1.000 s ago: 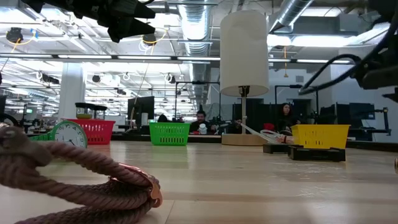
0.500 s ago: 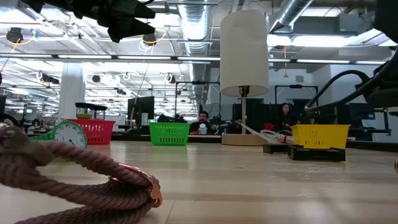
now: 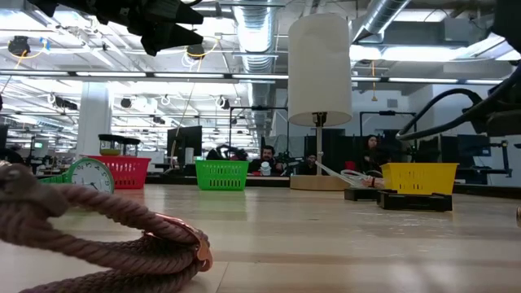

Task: Pick & Place Office items
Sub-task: Put the black wrist watch into the yellow bin

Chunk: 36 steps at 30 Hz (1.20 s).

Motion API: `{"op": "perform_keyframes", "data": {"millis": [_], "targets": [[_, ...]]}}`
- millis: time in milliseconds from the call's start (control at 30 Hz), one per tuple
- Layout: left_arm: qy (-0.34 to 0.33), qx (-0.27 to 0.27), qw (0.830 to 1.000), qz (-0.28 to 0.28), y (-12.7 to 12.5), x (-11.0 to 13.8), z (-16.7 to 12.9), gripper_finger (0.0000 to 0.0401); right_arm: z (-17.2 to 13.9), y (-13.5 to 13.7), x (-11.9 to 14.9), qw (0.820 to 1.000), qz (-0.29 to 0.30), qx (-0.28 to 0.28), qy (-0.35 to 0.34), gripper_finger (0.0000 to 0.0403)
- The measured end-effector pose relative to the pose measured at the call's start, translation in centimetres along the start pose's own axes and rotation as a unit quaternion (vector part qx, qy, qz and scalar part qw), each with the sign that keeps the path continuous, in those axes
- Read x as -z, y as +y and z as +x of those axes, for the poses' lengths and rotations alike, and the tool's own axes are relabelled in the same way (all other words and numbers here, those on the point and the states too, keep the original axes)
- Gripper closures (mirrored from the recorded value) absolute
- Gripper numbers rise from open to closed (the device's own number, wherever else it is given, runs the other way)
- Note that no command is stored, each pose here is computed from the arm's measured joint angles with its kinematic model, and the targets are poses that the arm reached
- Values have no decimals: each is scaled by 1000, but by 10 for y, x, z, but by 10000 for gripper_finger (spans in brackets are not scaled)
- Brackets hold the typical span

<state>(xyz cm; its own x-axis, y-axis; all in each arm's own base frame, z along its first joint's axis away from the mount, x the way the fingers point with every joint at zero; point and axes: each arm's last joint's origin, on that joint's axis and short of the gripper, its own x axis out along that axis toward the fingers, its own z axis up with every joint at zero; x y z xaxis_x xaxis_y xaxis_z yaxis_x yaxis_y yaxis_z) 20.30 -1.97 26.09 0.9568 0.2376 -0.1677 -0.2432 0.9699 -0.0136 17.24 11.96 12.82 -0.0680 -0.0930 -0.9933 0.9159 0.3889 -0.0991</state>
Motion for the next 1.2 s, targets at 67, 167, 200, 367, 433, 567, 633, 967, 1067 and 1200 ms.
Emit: {"op": "perform_keyframes", "data": {"millis": [67,167,200,367,433,567,633,967,1067,1200], "targets": [[0,0,1000,0,0,0,0,151,0,0,-1,1000,0,-1,0,335],[0,0,1000,0,0,0,0,151,0,1,-2,1000,-14,-4,-8,375],[0,0,1000,0,0,0,0,151,0,1,-3,1000,-21,-4,-15,387],[0,0,1000,0,0,0,0,151,-6,5,-12,998,-48,3,-51,387],[0,0,1000,0,0,0,0,151,-14,10,-18,994,-74,9,-76,389],[0,0,1000,0,0,0,0,151,-42,12,-32,983,-118,42,-137,397],[0,0,1000,0,0,0,0,151,-60,10,-44,976,-119,51,-175,395],[0,0,1000,0,0,0,0,151,-131,-44,-104,949,-103,12,-298,397],[0,0,1000,0,0,0,0,151,-140,-55,-120,942,-94,-16,-322,397],[0,0,1000,-2,0,0,0,151,-131,-59,-140,936,-100,-45,-334,397]]}}
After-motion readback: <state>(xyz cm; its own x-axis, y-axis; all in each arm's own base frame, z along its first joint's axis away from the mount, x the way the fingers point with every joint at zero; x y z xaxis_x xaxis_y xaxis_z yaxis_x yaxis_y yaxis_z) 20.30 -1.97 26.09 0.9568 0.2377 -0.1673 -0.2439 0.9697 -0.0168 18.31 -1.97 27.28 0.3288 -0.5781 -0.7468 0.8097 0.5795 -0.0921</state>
